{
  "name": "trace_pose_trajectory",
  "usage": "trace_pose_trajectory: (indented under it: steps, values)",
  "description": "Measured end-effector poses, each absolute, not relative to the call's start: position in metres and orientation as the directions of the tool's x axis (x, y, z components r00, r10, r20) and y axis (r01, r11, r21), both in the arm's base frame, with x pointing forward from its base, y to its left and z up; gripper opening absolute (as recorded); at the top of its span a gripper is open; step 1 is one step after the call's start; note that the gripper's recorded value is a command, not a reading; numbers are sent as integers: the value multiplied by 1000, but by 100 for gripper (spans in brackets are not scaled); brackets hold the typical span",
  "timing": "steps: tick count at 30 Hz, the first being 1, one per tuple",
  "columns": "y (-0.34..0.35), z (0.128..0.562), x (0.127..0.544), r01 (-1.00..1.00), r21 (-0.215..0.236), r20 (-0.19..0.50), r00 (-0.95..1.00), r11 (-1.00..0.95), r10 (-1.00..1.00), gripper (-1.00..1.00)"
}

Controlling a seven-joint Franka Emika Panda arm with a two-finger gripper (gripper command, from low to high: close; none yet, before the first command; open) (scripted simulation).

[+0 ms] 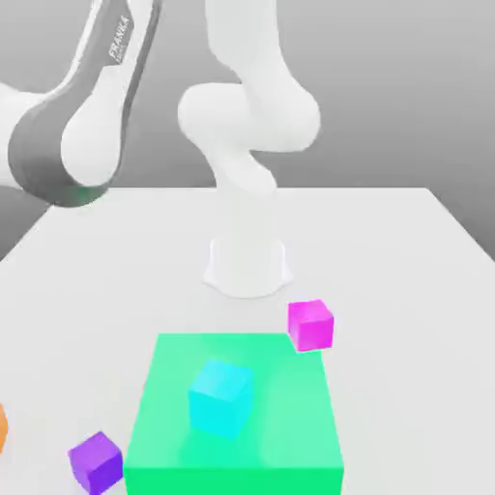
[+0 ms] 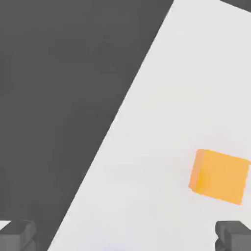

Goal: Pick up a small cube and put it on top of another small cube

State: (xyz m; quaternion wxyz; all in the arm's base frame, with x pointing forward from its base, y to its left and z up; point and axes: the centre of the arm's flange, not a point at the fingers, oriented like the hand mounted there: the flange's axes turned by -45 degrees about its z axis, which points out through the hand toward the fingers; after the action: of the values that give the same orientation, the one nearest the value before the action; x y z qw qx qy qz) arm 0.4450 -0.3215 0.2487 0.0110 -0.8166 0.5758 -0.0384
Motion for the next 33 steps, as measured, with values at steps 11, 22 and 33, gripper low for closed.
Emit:
trace_pose_trajectory:
  steps: [11, 22, 33]
  values:
    - [-348, 129, 415, -978, -1, 1, 209, -209, -978, -100]
    - [-299, 217, 443, -934, -20, -16, 356, -356, -934, -100]
    - [-39, 340, 475, -417, -17, -6, 909, -909, -417, -100]
